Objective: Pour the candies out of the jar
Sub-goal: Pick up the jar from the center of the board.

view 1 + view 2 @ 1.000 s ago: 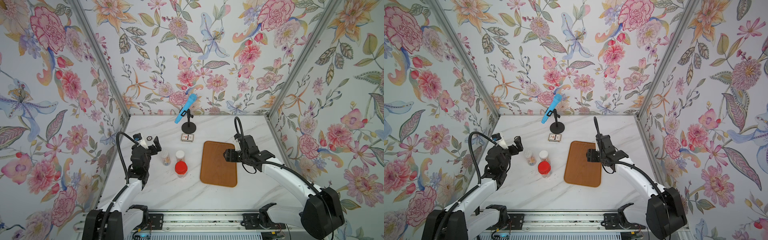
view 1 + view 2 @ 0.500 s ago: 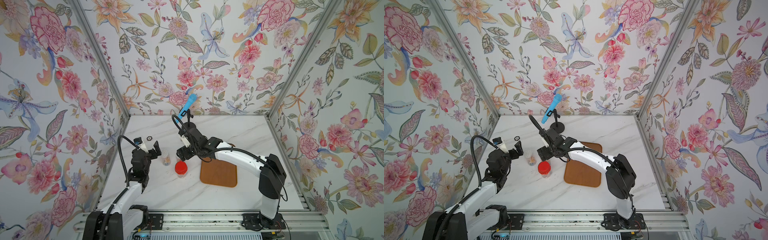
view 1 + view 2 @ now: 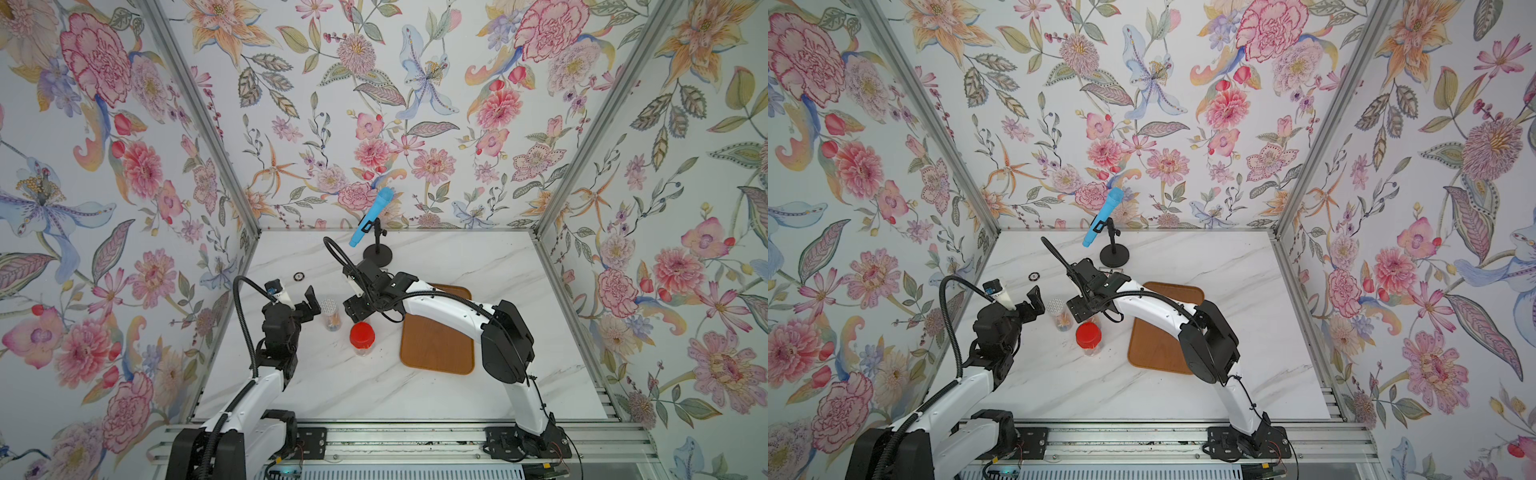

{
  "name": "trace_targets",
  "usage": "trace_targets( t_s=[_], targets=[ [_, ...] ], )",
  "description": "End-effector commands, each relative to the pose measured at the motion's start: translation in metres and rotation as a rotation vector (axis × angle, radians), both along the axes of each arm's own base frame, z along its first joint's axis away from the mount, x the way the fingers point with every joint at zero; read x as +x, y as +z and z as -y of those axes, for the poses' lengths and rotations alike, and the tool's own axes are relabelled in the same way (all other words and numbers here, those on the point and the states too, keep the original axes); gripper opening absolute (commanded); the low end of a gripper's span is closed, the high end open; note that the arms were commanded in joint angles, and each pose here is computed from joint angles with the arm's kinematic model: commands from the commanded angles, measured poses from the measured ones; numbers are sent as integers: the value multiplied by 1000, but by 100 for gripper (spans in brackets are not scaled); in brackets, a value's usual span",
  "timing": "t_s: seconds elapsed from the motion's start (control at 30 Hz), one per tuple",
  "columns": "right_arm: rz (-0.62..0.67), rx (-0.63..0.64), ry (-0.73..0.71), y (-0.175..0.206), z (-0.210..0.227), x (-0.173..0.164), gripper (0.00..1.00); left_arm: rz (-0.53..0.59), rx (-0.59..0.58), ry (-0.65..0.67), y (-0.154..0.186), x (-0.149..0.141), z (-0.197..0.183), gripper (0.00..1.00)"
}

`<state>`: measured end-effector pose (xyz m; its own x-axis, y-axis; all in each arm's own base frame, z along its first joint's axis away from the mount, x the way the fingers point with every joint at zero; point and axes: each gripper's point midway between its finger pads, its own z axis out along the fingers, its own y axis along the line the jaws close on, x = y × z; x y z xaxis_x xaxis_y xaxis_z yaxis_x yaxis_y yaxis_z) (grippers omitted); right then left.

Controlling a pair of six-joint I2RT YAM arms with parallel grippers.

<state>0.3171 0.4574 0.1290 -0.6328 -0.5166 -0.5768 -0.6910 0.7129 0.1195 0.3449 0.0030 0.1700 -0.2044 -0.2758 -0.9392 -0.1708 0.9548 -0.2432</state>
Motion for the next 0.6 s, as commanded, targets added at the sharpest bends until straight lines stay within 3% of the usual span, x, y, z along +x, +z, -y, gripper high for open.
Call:
trace_targets(
  t_s=[0.0,0.23,0.57],
  targets=[
    [-4,-33,-44,-2,6,3,74,8,-11,96,1,-7,-18,99],
    [12,-83,-68,-11,11,1,68,33,-1,-3,11,-4,-2,99],
    [-36,-16,-99,4,14,4,39,74,-24,-124,26,-3,20,99]
  ],
)
